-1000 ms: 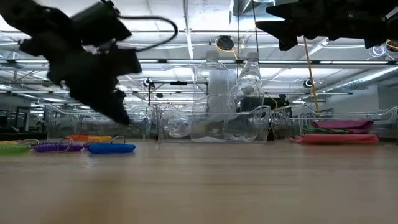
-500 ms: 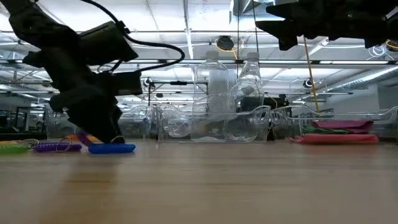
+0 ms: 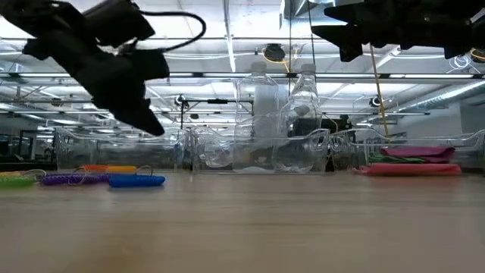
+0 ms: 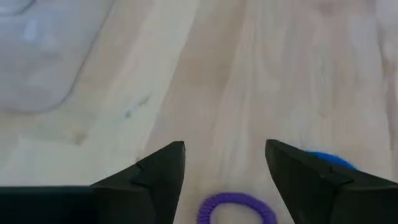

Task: Pick & Place Sports Items
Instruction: Put the top right violet spring keychain into the left transparent bin

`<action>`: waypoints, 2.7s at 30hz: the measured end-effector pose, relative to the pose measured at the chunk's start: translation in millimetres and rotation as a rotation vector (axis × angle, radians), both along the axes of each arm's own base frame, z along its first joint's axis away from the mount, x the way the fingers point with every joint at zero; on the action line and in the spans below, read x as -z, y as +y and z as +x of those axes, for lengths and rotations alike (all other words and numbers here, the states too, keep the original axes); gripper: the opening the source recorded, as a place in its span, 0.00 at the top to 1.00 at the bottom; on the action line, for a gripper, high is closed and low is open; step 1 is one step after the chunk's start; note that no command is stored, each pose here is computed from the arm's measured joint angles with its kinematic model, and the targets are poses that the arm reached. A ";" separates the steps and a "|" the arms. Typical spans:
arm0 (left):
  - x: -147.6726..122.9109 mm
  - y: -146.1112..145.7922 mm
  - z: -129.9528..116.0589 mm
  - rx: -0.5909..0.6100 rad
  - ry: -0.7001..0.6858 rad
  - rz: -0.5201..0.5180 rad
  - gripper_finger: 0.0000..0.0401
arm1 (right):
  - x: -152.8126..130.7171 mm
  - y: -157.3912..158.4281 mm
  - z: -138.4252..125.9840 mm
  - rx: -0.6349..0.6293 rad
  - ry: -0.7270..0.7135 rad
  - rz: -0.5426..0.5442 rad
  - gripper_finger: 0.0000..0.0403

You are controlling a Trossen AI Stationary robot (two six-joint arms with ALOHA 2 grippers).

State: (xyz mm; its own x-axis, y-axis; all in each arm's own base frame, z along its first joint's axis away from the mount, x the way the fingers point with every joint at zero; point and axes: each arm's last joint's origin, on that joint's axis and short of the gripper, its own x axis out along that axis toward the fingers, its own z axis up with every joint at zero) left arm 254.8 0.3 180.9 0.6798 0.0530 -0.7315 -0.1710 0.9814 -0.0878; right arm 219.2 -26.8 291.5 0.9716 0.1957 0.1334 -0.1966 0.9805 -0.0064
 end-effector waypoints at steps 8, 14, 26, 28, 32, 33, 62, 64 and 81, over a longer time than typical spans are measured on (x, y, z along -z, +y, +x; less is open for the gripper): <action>3.6 -0.7 -22.3 -0.063 0.179 -0.042 0.54 | 0.0 0.0 0.0 0.000 0.000 0.000 0.51; 25.8 -0.2 -23.2 -0.117 0.263 -0.056 0.54 | 0.0 0.0 0.0 0.000 0.000 0.000 0.51; 54.4 -2.0 -7.2 -0.085 0.304 -0.090 0.54 | -0.2 0.0 -0.1 -0.001 0.000 0.008 0.51; 57.5 -1.9 -5.8 -0.086 0.311 -0.090 0.54 | -0.2 0.0 0.0 -0.001 0.000 0.007 0.51; 61.6 -1.7 -5.3 -0.088 0.328 -0.089 0.54 | -0.1 0.0 0.0 -0.001 0.000 0.008 0.51; 62.3 -1.5 -5.3 -0.089 0.331 -0.089 0.54 | -0.1 0.0 0.0 -0.001 0.000 0.007 0.51; -28.3 33.8 30.0 -0.001 0.250 0.184 0.99 | -0.1 0.0 0.0 -0.003 0.002 0.016 0.51; -40.8 35.8 22.6 -0.003 0.206 0.193 0.99 | -0.1 0.1 0.0 -0.004 0.003 0.019 0.51; -86.4 70.1 -94.9 -0.688 -0.124 0.434 0.97 | -0.1 0.1 0.0 -0.005 0.002 0.013 0.51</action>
